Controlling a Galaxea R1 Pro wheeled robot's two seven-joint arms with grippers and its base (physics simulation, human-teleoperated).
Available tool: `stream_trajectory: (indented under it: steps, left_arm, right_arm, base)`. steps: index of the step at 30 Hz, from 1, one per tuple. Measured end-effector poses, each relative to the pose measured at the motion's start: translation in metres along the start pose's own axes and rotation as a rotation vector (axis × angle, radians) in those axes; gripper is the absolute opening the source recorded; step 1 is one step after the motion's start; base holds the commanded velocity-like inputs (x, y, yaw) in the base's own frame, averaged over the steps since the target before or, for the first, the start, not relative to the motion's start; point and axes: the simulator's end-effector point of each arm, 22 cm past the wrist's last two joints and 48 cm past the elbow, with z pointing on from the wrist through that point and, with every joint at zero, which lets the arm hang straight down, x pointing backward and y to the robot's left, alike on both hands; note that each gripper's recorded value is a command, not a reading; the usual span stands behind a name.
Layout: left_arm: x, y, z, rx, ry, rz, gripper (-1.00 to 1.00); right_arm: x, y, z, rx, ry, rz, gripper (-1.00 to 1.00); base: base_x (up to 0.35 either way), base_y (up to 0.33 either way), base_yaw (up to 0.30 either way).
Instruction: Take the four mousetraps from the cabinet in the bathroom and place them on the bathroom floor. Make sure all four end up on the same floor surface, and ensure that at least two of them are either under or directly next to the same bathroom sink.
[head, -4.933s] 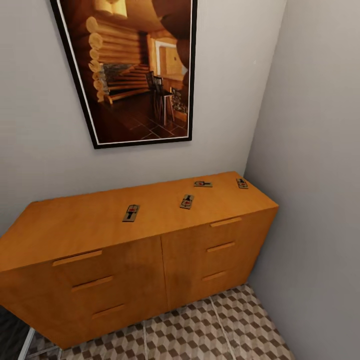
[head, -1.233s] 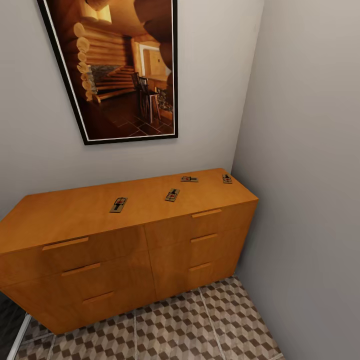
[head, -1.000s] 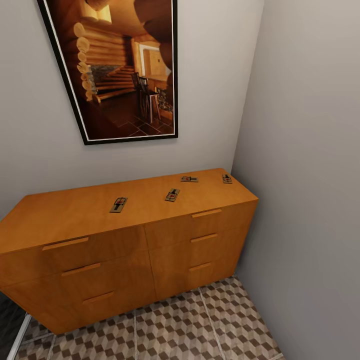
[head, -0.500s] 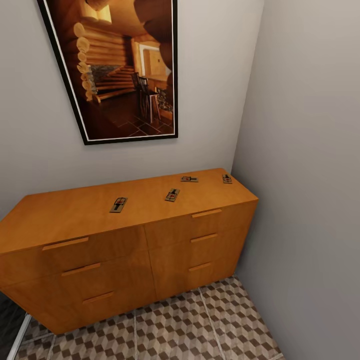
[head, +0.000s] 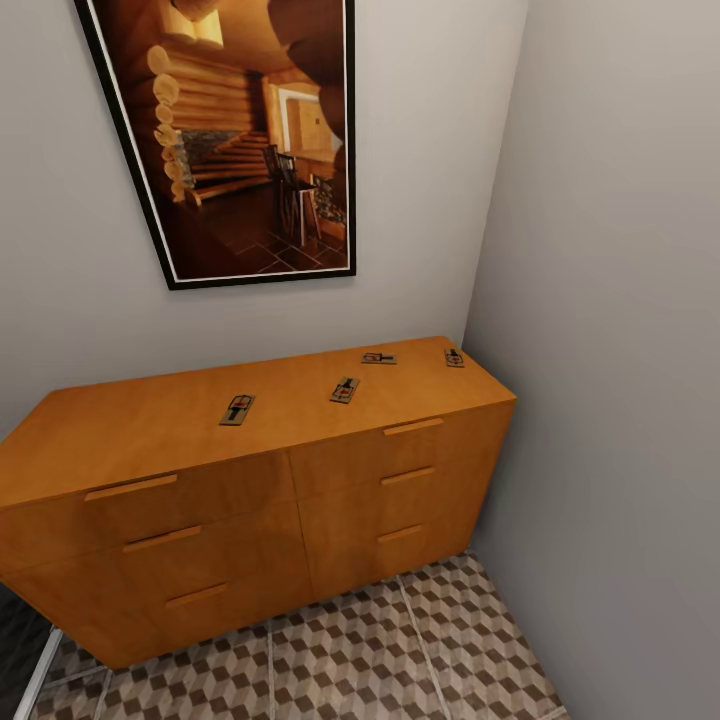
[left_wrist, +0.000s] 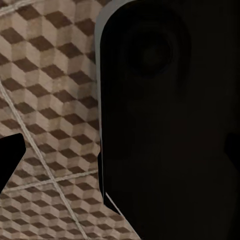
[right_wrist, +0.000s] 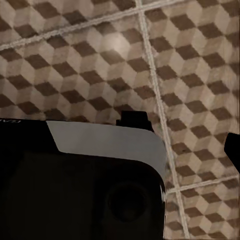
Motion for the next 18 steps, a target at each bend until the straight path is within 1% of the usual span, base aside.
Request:
stream_trajectory:
  steps: [3, 7, 10, 14, 18]
  left_arm:
    - [0.001, 0.011, -0.001, -0.003, -0.017, 0.005, 1.00]
    - [0.022, 0.022, -0.004, -0.003, 0.000, 0.012, 1.00]
    - [0.033, 0.020, -0.006, 0.013, 0.004, 0.029, 1.00]
    - [0.047, 0.020, -0.009, 0.015, 0.007, 0.051, 1.00]
    - [0.042, 0.020, -0.009, 0.011, -0.015, 0.074, 1.00]
  right_arm:
    - [-0.025, -0.011, 0.001, 0.005, -0.051, 0.000, 1.00]
    - [-0.050, -0.027, 0.001, 0.025, -0.108, 0.001, 1.00]
    - [-0.059, -0.028, 0.001, 0.025, -0.135, 0.001, 1.00]
    - [-0.063, -0.028, 0.000, 0.024, -0.156, -0.002, 1.00]
    - [-0.066, -0.027, -0.001, 0.022, -0.172, -0.005, 1.00]
  base:
    - [0.000, 0.000, 0.000]
    - [0.000, 0.000, 0.000]
    - [0.000, 0.000, 0.000]
    - [0.000, 0.000, 0.000]
    - [0.000, 0.000, 0.000]
